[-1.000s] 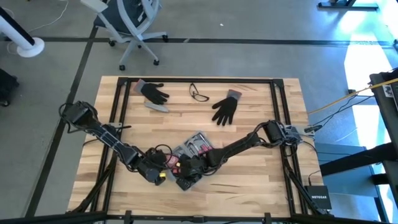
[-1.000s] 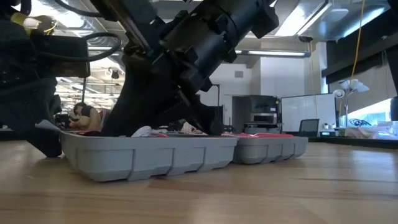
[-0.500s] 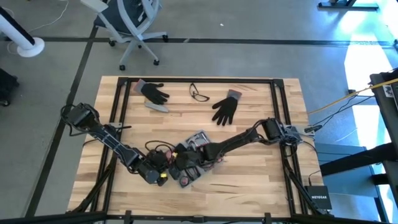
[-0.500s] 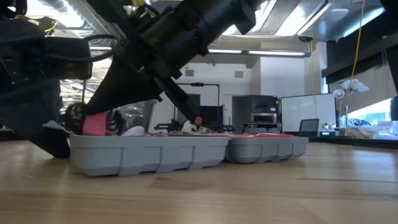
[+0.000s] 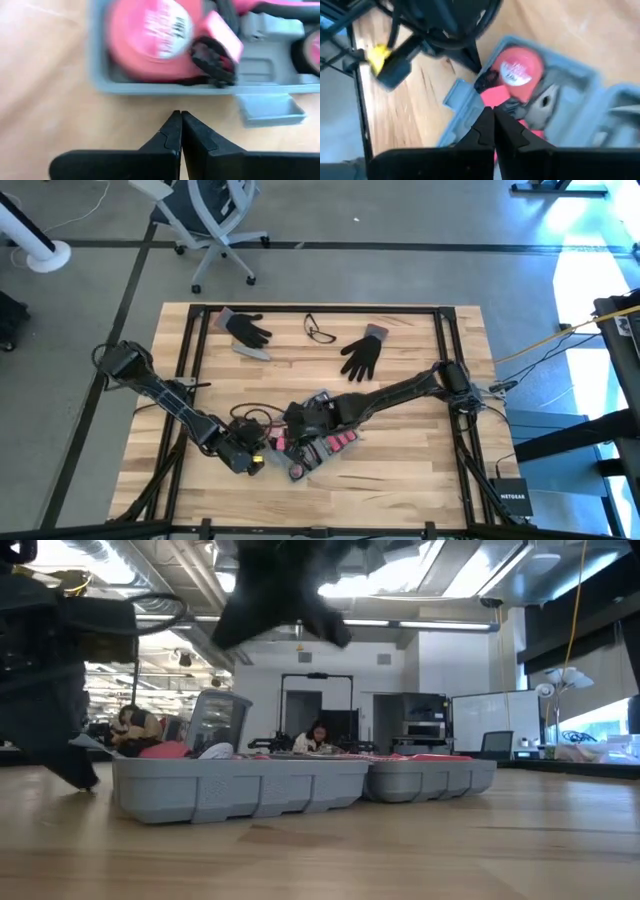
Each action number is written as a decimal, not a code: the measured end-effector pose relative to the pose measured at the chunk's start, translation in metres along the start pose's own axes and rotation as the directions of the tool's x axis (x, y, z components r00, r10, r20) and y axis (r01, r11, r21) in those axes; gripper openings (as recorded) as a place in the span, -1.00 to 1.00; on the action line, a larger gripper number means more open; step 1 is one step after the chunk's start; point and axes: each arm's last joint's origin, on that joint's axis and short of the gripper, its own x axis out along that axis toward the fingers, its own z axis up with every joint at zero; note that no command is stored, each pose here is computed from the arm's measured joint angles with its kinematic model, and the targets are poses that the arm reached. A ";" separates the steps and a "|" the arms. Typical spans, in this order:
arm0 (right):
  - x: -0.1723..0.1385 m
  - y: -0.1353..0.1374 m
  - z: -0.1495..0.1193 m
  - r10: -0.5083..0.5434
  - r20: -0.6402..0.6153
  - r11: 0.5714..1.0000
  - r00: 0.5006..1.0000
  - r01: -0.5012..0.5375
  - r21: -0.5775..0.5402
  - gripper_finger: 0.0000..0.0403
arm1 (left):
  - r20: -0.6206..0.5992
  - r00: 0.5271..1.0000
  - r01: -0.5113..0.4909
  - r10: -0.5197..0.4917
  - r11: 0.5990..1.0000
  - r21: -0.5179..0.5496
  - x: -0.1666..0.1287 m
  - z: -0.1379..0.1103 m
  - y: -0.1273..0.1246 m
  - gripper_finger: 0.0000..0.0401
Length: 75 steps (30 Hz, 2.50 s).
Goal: Prefit tool cases
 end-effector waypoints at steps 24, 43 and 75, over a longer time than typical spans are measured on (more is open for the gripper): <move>-0.013 -0.105 0.005 0.379 0.020 0.917 0.925 -0.378 0.129 -1.00 | 0.115 0.992 -0.071 0.057 0.991 0.113 -0.019 0.066 0.032 -1.00; 0.018 -0.085 -0.010 0.375 0.053 0.882 0.926 -0.338 -0.329 -0.10 | -0.106 0.994 -0.001 -0.013 0.990 -0.139 -0.027 0.027 0.029 -1.00; 0.071 -0.043 -0.020 0.228 -0.102 0.774 0.968 -0.244 -0.585 0.06 | -0.070 0.997 0.007 -0.034 0.938 -0.347 0.002 0.000 0.009 -1.00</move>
